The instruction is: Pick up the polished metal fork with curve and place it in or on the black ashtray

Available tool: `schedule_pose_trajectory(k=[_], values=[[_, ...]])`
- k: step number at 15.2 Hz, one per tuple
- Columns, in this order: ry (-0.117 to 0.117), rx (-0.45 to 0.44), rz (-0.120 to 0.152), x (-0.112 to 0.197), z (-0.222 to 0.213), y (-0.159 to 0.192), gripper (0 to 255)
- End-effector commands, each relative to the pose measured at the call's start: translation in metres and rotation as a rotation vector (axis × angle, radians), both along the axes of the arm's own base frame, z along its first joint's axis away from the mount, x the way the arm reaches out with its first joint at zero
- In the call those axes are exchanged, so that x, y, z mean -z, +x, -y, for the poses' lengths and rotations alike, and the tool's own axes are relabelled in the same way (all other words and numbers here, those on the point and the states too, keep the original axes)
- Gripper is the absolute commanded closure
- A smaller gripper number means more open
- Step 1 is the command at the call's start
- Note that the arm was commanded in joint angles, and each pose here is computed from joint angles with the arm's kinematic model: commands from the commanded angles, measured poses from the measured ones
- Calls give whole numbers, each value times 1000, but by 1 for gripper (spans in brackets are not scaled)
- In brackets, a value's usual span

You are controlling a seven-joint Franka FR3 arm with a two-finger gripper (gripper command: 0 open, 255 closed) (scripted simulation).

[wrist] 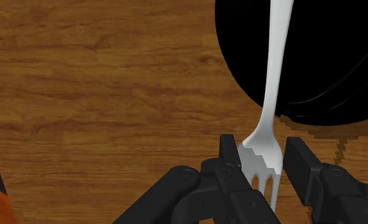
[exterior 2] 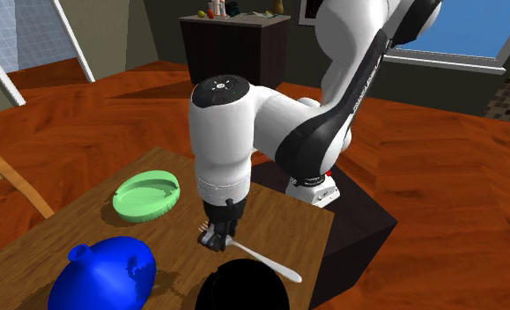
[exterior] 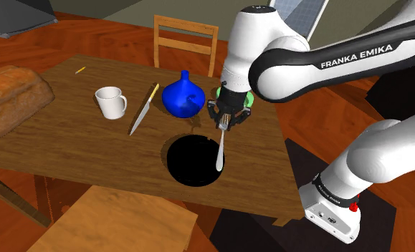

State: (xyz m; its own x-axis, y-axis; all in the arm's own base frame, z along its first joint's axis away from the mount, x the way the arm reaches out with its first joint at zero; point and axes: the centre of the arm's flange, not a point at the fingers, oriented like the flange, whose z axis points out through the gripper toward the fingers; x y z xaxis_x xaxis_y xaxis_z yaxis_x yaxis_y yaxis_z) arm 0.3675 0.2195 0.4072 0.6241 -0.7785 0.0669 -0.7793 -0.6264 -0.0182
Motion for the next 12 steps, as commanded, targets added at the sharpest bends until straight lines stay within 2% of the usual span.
schedule_pose_trajectory(k=[1, 6, 12], values=[[2, 2, 0, 1, -27, 2, 255], [2, 2, 0, 0, -99, 12, 255], [2, 2, 0, 32, -99, 12, 255]])
